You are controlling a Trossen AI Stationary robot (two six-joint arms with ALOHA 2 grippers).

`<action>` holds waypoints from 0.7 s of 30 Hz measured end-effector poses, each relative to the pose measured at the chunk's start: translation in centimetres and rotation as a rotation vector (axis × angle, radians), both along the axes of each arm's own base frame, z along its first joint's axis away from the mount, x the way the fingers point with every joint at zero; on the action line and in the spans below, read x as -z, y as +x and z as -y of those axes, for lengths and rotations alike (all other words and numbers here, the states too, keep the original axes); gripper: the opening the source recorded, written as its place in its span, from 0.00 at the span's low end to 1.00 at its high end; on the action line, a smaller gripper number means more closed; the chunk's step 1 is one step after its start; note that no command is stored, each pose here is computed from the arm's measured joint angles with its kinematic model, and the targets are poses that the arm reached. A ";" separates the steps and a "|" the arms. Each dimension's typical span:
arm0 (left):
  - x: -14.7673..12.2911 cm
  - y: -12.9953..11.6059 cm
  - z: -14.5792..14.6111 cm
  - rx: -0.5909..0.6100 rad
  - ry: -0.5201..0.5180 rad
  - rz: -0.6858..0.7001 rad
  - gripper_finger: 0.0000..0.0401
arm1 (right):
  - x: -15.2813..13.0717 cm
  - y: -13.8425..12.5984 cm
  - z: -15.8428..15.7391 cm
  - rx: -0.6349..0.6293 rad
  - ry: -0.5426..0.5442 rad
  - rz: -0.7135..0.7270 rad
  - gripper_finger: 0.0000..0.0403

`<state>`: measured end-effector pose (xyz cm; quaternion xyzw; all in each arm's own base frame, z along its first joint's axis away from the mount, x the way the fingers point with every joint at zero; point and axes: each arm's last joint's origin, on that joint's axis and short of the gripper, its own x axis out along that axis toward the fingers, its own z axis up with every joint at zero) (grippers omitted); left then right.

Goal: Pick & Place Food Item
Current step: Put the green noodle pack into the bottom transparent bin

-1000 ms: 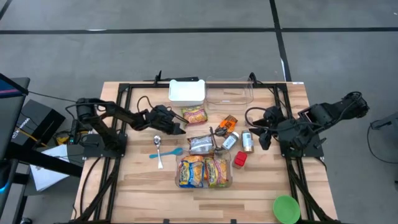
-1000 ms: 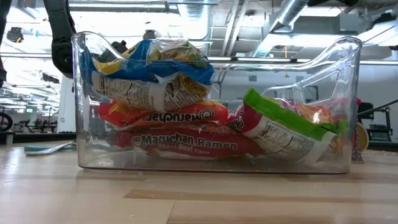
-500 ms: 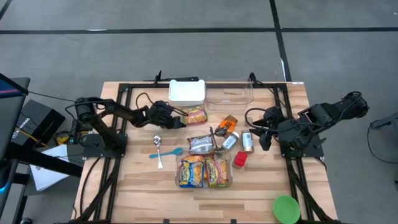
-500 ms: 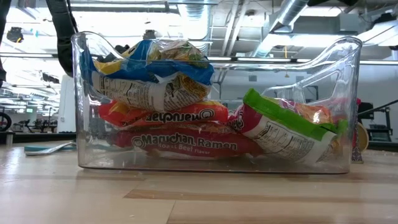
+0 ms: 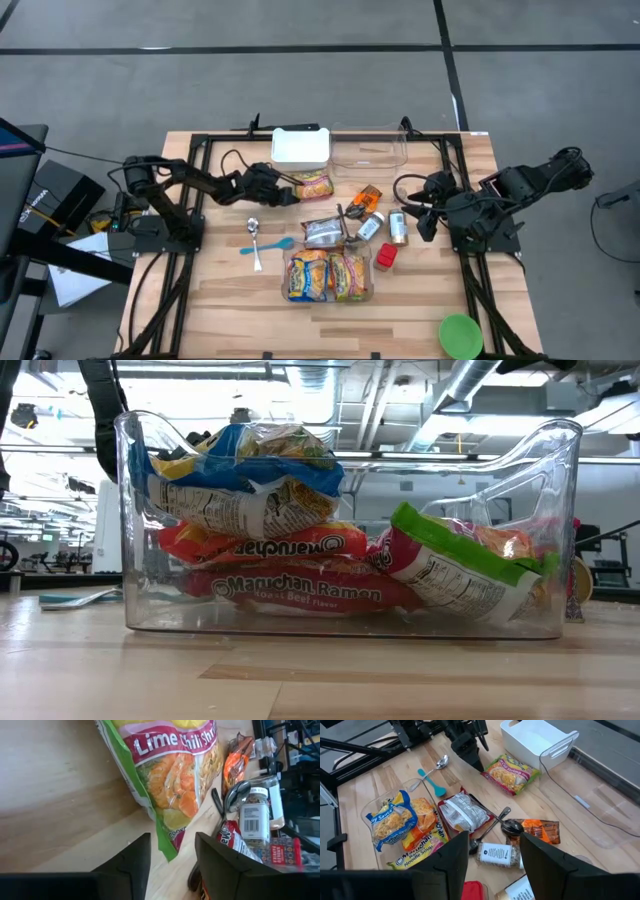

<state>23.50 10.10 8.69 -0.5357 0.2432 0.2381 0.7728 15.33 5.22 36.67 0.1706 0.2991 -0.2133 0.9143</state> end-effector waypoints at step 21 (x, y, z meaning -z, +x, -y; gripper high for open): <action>0.1 1.0 1.2 -0.071 0.111 -0.076 0.05 | 0.0 0.0 0.0 0.000 0.003 0.000 0.42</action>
